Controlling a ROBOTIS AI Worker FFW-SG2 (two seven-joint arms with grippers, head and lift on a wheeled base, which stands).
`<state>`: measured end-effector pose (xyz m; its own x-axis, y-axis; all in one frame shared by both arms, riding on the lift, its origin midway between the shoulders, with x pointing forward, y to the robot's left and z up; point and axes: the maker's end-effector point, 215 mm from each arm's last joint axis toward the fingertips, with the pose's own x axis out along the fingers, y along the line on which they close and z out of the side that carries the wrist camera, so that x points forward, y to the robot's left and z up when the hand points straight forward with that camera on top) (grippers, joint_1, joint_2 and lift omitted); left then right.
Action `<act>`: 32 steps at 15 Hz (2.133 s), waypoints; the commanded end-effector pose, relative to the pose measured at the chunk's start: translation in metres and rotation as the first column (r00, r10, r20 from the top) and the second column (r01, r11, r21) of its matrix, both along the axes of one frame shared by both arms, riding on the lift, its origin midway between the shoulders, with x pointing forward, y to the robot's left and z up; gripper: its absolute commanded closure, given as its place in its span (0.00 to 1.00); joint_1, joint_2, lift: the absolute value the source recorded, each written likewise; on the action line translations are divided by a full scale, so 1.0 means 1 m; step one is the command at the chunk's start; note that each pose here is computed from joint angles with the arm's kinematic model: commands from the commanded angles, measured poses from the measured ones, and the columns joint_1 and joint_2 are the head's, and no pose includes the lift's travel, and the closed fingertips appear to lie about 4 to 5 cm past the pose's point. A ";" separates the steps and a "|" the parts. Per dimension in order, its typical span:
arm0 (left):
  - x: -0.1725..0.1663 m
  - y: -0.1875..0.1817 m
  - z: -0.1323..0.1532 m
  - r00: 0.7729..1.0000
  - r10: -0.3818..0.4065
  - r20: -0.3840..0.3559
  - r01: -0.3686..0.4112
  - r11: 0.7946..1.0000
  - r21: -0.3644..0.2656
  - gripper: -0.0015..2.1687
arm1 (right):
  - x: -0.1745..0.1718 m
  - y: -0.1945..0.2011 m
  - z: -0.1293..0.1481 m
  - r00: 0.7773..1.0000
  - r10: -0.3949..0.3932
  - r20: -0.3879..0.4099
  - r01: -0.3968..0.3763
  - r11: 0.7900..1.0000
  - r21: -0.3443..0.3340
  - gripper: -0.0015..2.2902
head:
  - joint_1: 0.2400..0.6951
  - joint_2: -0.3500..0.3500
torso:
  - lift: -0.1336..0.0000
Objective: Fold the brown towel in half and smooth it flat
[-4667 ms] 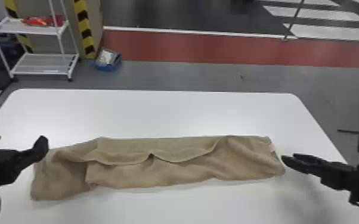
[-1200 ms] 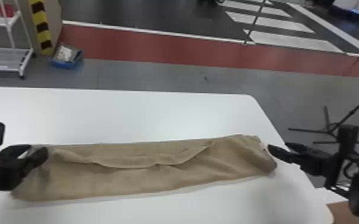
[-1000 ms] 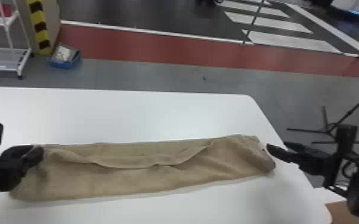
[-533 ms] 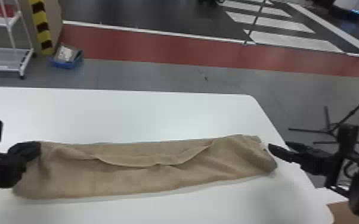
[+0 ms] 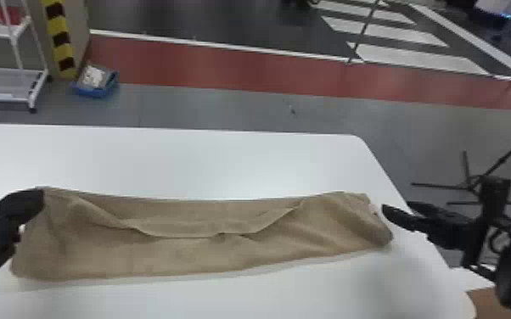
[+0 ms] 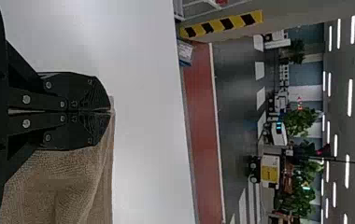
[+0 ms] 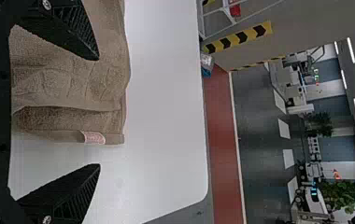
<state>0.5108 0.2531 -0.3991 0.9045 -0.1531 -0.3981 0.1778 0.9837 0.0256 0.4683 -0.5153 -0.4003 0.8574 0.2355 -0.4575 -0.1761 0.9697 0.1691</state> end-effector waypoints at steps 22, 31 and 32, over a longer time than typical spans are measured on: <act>0.000 -0.037 -0.052 0.997 -0.051 -0.056 0.058 0.991 0.121 0.07 | -0.007 -0.003 -0.005 1.000 -0.005 -0.004 0.005 1.000 0.006 0.03 | 1.00 0.03 | 0.13; 0.015 -0.033 -0.034 0.998 -0.051 -0.027 0.052 0.998 0.043 0.10 | -0.009 -0.002 -0.005 1.000 -0.004 -0.003 0.004 1.000 0.009 0.03 | 1.00 0.03 | 0.13; 0.017 -0.036 -0.031 0.998 -0.059 -0.026 0.059 0.998 0.026 0.13 | -0.010 -0.003 -0.005 1.000 -0.005 -0.002 0.005 1.000 0.009 0.03 | 1.00 0.03 | 0.13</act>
